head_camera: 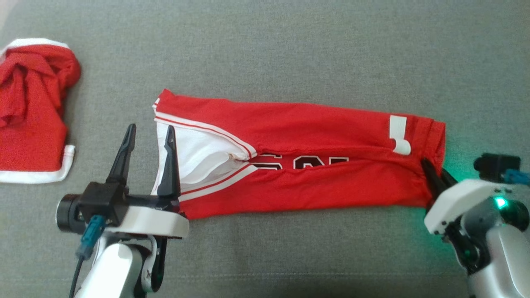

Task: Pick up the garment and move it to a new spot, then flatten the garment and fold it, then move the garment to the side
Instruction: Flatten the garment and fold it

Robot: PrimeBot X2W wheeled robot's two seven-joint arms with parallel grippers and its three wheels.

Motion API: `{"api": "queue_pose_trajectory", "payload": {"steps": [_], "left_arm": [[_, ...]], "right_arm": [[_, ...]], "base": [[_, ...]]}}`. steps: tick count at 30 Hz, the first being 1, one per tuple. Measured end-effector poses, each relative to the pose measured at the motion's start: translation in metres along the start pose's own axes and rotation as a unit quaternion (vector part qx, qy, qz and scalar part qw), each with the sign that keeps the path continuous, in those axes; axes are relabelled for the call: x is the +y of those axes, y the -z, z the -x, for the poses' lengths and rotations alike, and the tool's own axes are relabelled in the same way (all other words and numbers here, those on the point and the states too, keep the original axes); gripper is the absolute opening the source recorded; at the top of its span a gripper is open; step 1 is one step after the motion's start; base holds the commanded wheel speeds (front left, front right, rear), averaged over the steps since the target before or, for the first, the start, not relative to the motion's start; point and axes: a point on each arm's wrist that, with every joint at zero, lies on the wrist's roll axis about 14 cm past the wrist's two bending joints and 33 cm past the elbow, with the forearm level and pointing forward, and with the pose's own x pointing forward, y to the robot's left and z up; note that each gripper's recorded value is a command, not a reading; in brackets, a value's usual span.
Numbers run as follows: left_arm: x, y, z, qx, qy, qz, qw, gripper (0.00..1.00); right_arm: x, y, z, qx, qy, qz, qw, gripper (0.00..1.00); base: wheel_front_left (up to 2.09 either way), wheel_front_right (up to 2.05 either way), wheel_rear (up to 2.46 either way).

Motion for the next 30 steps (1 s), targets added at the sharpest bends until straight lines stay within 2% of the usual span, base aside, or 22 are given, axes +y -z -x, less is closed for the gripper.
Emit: {"api": "queue_pose_trajectory", "payload": {"steps": [4, 11, 15, 18, 20, 23, 26, 30], "left_arm": [[-0.003, -0.006, 0.003, -0.007, 0.001, 0.004, 1.000, 1.00], [-0.004, -0.013, 0.016, -0.013, 0.001, 0.005, 1.000, 1.00], [-0.004, -0.014, 0.026, -0.011, 0.000, 0.004, 1.000, 1.00], [-0.005, -0.019, 0.029, -0.018, 0.001, 0.003, 1.000, 1.00], [-0.006, -0.023, 0.031, -0.025, 0.002, 0.003, 1.000, 1.00], [-0.007, -0.027, 0.034, -0.030, 0.003, 0.002, 1.000, 1.00], [-0.006, -0.023, 0.040, -0.023, 0.001, 0.002, 1.000, 1.00], [-0.003, -0.020, 0.044, -0.017, -0.002, 0.000, 1.000, 1.00]], "right_arm": [[-0.016, -0.003, 0.014, -0.029, 0.018, -0.014, 0.999, 0.00], [-0.079, -0.032, 0.051, -0.080, 0.093, -0.004, 0.992, 0.00], [-0.071, -0.051, 0.060, -0.103, 0.082, 0.000, 0.991, 0.00], [-0.038, -0.063, 0.062, -0.106, 0.035, 0.002, 0.994, 0.00], [-0.004, -0.067, 0.062, -0.107, -0.010, 0.006, 0.994, 0.00], [0.055, -0.066, 0.060, -0.101, -0.092, -0.017, 0.991, 0.00], [0.115, -0.061, 0.058, -0.084, -0.178, -0.045, 0.979, 0.00], [0.173, -0.049, 0.054, -0.054, -0.257, -0.050, 0.964, 0.00]], "base": [[0.00, 0.00, 0.00], [0.00, 0.00, 0.00], [0.00, 0.00, 0.00], [0.00, 0.00, 0.00], [0.00, 0.00, 0.00], [0.00, 0.00, 0.00], [0.00, 0.00, 0.00], [0.00, 0.00, 0.00]]}}
